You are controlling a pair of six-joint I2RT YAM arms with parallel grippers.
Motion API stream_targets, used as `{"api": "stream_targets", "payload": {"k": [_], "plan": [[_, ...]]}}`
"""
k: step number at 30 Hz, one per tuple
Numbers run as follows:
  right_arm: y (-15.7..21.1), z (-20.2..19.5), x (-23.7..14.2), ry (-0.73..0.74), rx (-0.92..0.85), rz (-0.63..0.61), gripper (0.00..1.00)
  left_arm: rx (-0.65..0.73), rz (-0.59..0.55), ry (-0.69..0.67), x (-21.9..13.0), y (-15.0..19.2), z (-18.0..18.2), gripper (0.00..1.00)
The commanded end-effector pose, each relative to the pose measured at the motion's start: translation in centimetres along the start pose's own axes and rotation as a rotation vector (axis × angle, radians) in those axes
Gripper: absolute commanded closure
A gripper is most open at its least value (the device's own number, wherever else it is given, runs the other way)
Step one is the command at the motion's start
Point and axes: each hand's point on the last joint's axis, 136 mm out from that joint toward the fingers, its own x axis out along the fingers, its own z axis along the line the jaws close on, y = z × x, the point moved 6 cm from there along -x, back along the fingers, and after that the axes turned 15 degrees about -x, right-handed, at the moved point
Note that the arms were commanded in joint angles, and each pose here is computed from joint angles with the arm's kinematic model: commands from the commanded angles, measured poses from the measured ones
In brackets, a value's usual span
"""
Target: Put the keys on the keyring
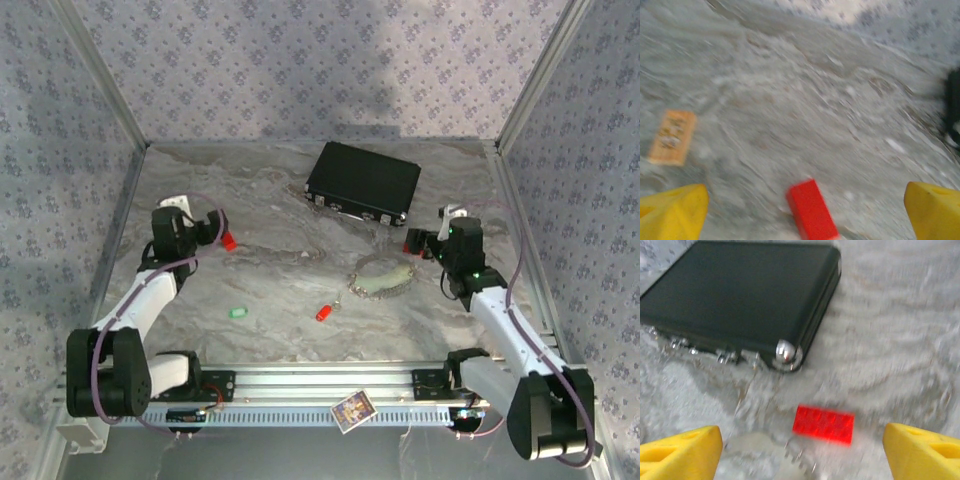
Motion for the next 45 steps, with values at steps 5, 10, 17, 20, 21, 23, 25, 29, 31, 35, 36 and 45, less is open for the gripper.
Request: {"api": "stream_targets", "payload": {"k": [5,10,17,20,21,23,25,29,31,35,36,45], "plan": [[4.7,4.2,-2.5,-0.069,0.127,0.237,0.24,0.056,0.195,0.133,-1.5,4.7,-6.2,0.01],[6.3,7.7,-2.4,-0.130,0.056,0.344,0.27,0.092,0.275,0.172,-1.6,8.2,-8.5,0.01],[6.8,10.7,-1.0,-0.123,-0.007,0.452,0.33,0.079,0.330,0.188,-1.8,11.3,-9.8,0.01],[6.0,12.2,0.0,-0.138,-0.053,0.475,0.35,0.044,0.322,0.191,-2.0,11.8,-9.8,0.01],[5.7,12.6,0.4,-0.135,-0.061,0.480,0.35,0.030,0.318,0.191,-2.0,11.9,-9.7,0.01],[5.4,13.5,1.3,-0.129,-0.081,0.505,0.35,-0.006,0.312,0.176,-2.1,12.1,-9.2,0.01],[5.3,14.4,2.2,-0.125,-0.096,0.535,0.38,-0.030,0.305,0.159,-2.2,12.1,-8.8,0.01],[5.2,16.1,3.9,-0.091,-0.107,0.593,0.44,-0.038,0.269,0.128,-2.6,11.9,-8.0,0.01],[5.4,16.5,4.6,-0.061,-0.118,0.613,0.45,-0.034,0.248,0.105,-2.8,11.7,-7.6,0.01],[5.6,17.1,5.6,-0.036,-0.119,0.632,0.44,-0.039,0.220,0.092,-3.1,11.4,-7.1,0.01],[5.7,17.2,5.8,-0.032,-0.115,0.636,0.44,-0.040,0.219,0.092,-3.2,11.4,-7.0,0.01],[6.4,18.3,6.8,-0.016,-0.091,0.660,0.44,-0.037,0.222,0.095,-3.4,11.4,-7.0,0.01]]}}
